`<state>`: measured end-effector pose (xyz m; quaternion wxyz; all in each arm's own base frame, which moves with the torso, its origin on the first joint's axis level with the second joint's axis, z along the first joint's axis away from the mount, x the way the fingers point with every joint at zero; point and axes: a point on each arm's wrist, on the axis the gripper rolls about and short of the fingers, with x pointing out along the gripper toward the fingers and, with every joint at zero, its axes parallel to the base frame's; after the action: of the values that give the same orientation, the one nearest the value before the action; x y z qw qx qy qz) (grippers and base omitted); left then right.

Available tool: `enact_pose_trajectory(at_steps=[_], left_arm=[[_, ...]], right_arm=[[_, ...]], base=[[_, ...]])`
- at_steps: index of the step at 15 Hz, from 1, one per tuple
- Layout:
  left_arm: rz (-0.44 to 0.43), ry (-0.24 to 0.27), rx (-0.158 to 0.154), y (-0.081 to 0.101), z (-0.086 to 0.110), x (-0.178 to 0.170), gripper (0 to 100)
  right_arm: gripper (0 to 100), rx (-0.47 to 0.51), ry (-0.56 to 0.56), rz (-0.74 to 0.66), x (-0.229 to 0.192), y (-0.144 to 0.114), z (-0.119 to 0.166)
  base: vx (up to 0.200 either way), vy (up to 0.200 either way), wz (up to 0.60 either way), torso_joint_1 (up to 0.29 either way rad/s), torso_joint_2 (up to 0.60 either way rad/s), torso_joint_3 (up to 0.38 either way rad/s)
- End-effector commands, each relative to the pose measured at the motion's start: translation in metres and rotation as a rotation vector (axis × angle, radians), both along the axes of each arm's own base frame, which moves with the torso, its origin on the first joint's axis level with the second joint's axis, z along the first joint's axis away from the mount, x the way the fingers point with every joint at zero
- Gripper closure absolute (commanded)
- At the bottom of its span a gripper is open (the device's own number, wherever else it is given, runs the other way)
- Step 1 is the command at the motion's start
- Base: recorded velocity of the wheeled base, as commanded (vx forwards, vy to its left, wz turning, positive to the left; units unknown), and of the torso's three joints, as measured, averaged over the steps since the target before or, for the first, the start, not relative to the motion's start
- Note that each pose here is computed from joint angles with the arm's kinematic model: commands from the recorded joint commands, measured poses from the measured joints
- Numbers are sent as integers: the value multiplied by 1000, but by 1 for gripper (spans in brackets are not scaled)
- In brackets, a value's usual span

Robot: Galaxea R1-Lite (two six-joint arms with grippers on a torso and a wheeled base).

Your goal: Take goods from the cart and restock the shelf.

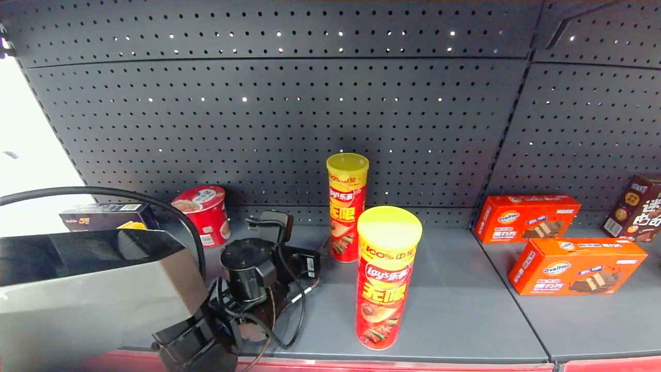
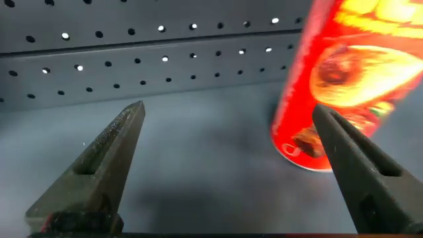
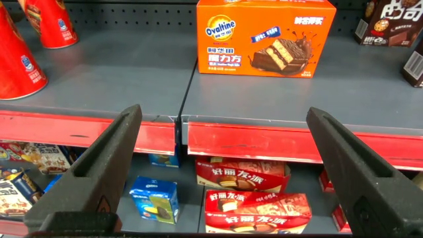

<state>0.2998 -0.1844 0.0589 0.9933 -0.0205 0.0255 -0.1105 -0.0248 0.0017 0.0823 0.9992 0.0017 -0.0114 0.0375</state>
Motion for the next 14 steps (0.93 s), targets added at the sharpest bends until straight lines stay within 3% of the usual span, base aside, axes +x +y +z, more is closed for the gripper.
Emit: enact_pose_trajectory(at_steps=[1,5,14], left_arm=[[29,-1,9,2,-6,10,0],[60,-4,9,9,-7,17,0],[41,-26,5,-7,2,32,0]], right_arm=[[0,0,2,0,0,0,0],[0,0,-2,0,0,0,0],[0,0,0,0,0,0,0]], base=[[0,0,0,0,0,0],[0,0,0,0,0,0],[0,0,0,0,0,0]])
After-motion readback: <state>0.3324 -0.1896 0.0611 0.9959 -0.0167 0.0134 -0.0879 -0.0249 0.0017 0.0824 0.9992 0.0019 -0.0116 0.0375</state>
